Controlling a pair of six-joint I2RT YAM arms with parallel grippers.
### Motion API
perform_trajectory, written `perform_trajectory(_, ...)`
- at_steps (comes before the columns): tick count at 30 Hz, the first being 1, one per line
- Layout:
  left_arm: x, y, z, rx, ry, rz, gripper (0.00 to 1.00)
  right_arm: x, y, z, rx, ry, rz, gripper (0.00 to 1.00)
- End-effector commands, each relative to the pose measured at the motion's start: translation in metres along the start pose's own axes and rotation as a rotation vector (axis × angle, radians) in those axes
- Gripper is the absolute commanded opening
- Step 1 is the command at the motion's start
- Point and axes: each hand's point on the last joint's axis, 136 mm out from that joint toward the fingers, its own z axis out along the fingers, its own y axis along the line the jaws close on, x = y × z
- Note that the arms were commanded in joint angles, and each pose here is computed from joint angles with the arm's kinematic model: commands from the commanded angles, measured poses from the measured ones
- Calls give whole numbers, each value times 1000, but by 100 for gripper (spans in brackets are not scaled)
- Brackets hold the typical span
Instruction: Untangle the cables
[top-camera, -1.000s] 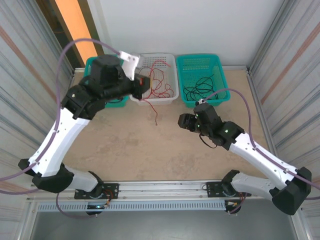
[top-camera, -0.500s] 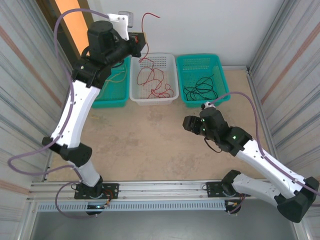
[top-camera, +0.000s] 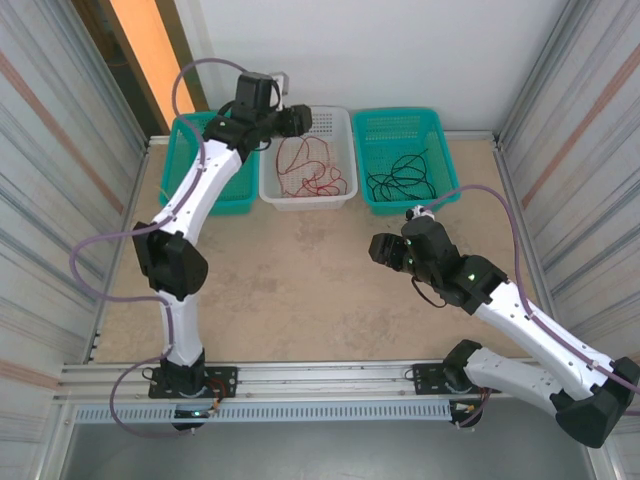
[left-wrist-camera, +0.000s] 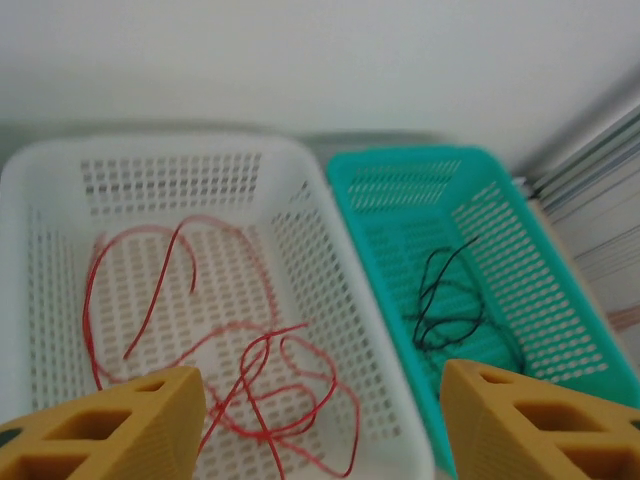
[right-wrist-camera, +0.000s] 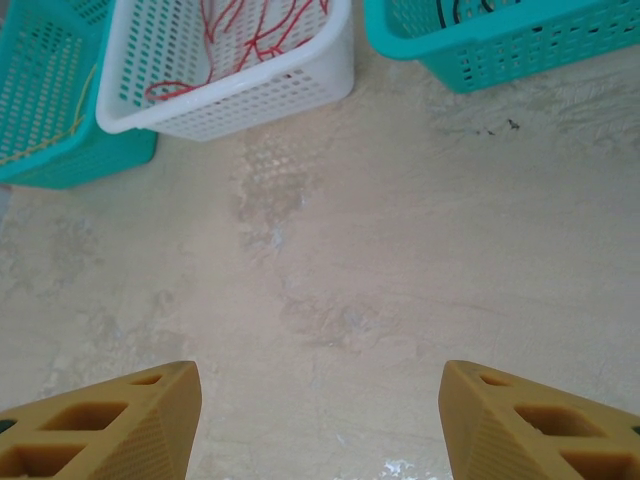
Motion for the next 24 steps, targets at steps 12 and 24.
perform_trajectory(12, 44, 5, -113, 3, -56, 14, 68, -26, -8, -19, 73, -86, -88, 65)
perform_trajectory(24, 165, 119, -192, -427, -159, 183, 99, -68, -22, -51, 92, -375, -123, 86)
